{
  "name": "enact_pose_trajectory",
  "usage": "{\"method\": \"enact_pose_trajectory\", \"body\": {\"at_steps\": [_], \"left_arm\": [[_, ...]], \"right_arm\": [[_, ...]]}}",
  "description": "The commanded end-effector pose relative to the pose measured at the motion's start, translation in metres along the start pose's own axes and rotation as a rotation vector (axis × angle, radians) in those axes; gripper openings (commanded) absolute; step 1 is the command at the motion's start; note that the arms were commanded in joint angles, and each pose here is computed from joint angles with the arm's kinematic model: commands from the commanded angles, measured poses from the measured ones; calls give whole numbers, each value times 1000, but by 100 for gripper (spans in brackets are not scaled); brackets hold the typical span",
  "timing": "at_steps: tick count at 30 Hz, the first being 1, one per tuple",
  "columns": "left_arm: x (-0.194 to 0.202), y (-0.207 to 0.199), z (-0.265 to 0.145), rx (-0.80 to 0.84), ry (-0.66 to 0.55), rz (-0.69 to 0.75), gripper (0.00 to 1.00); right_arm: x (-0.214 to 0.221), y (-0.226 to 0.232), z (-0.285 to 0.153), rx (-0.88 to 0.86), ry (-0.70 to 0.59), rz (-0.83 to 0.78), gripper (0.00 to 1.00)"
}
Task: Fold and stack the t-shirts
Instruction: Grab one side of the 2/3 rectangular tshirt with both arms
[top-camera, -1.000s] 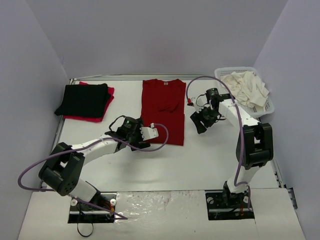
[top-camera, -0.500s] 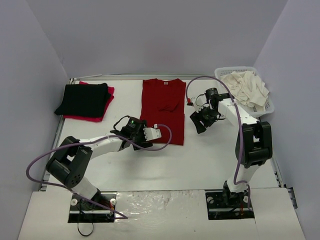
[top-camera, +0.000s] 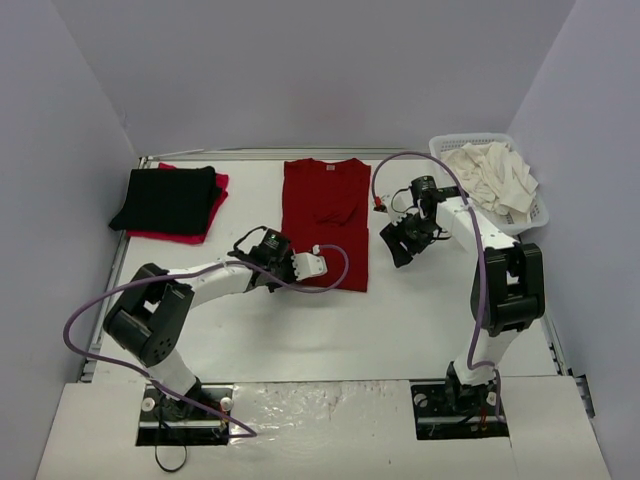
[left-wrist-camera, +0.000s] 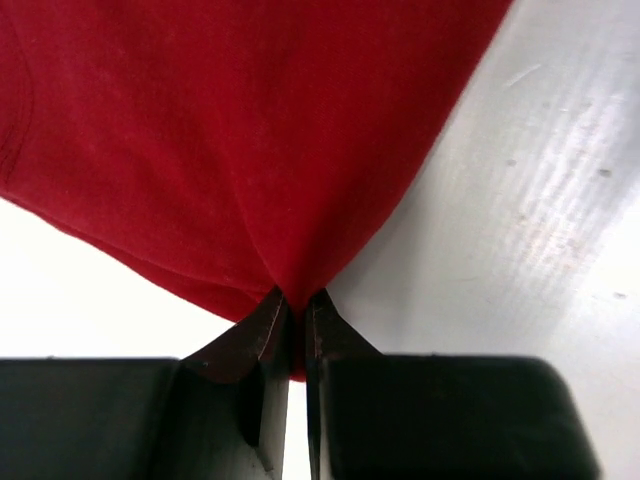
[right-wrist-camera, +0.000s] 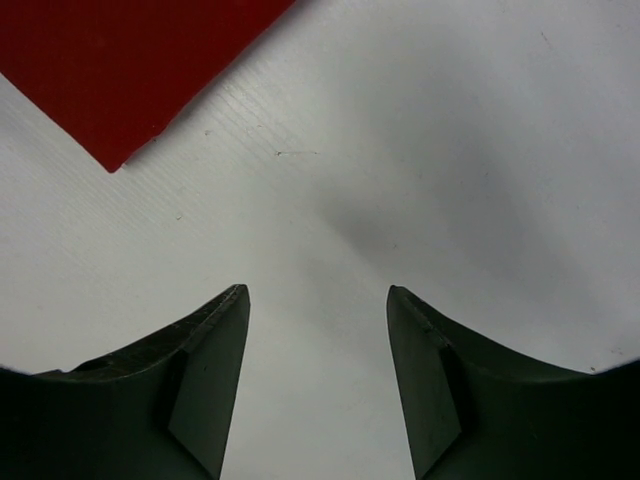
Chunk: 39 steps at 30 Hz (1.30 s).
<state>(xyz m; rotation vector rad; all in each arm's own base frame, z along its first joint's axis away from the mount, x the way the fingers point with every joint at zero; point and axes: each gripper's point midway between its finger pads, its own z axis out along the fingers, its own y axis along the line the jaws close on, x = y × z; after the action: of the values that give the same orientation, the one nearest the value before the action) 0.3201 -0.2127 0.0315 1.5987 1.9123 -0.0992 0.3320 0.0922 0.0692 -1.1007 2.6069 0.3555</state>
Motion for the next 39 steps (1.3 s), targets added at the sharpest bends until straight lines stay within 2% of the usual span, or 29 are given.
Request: {"method": "enact_pose_trajectory", "body": {"at_steps": [1, 4, 7, 10, 14, 22, 29, 39], "left_arm": [[-10, -11, -17, 89, -13, -15, 2], [-7, -17, -22, 172, 0, -36, 2], [-15, -30, -22, 337, -37, -85, 2], [-8, -45, -25, 472, -11, -129, 2], [-1, -49, -19, 512, 11, -152, 2], [-1, -51, -22, 581, -9, -238, 2], [-5, -45, -26, 615, -34, -292, 2], [-4, -44, -26, 616, -33, -307, 2]], "right_arm": [[-2, 6, -14, -8, -22, 0, 53], [-10, 14, -29, -20, -92, -91, 52], [-10, 38, -39, -84, -182, -197, 52], [-14, 61, -61, -100, -296, -327, 55], [-16, 81, -64, -92, -347, -432, 58], [7, 114, -11, -129, -179, -586, 58], [-3, 119, 28, -67, -113, -693, 58], [-14, 123, 59, -91, -71, -709, 53]]}}
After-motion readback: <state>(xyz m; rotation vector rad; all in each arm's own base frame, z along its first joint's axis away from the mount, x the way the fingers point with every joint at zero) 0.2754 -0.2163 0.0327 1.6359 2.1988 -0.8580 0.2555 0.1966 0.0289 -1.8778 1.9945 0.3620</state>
